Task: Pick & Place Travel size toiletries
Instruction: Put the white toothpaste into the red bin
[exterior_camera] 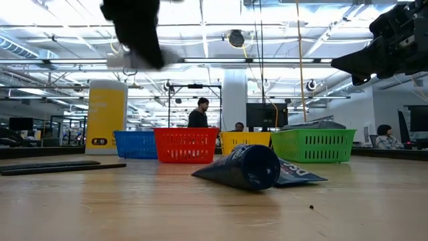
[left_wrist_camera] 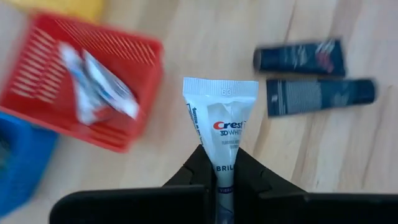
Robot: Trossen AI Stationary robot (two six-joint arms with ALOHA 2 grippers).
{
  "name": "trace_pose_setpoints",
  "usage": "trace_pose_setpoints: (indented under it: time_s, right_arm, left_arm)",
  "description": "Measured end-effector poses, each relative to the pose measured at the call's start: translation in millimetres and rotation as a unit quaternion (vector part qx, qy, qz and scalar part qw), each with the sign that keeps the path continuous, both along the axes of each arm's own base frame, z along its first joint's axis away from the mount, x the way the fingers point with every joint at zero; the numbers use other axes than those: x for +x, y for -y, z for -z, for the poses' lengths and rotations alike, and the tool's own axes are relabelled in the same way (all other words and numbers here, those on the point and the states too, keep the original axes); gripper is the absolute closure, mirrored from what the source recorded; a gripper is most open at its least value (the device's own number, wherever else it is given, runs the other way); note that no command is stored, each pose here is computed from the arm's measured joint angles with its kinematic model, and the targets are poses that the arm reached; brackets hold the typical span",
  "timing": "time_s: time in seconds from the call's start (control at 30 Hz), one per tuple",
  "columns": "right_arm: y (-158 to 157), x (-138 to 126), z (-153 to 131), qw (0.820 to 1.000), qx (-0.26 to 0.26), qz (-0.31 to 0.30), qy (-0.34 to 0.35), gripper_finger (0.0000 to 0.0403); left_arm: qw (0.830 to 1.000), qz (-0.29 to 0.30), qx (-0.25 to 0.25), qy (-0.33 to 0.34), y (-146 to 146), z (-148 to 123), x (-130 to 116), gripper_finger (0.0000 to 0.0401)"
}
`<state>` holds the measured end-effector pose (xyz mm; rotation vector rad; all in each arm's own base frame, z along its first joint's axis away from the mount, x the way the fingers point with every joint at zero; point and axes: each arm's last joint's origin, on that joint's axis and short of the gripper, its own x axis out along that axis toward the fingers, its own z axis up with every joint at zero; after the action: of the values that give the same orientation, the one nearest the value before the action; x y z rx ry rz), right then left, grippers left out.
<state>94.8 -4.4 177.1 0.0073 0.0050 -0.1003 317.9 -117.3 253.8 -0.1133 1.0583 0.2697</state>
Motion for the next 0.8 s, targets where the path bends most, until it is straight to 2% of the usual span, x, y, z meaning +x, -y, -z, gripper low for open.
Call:
trace_pose_setpoints:
  time_s: [0.17,0.33,0.63,0.8]
  right_arm:
    - [0,0,0,1.000,0.000,0.000,0.000,0.0399]
    - [0,0,0,1.000,0.000,0.000,0.000,0.0399]
    - [0,0,0,1.000,0.000,0.000,0.000,0.0399]
    - [0,0,0,1.000,0.000,0.000,0.000,0.0399]
  left_arm:
    - [0.996,0.023,0.031,0.079,5,-30,-24,0.0382]
    - [0.986,0.064,0.030,0.153,11,-39,-49,0.0382]
    - [0.961,0.096,-0.007,0.258,2,-9,-92,0.0382]
    - [0.936,0.094,-0.022,0.339,-14,12,-111,0.0382]
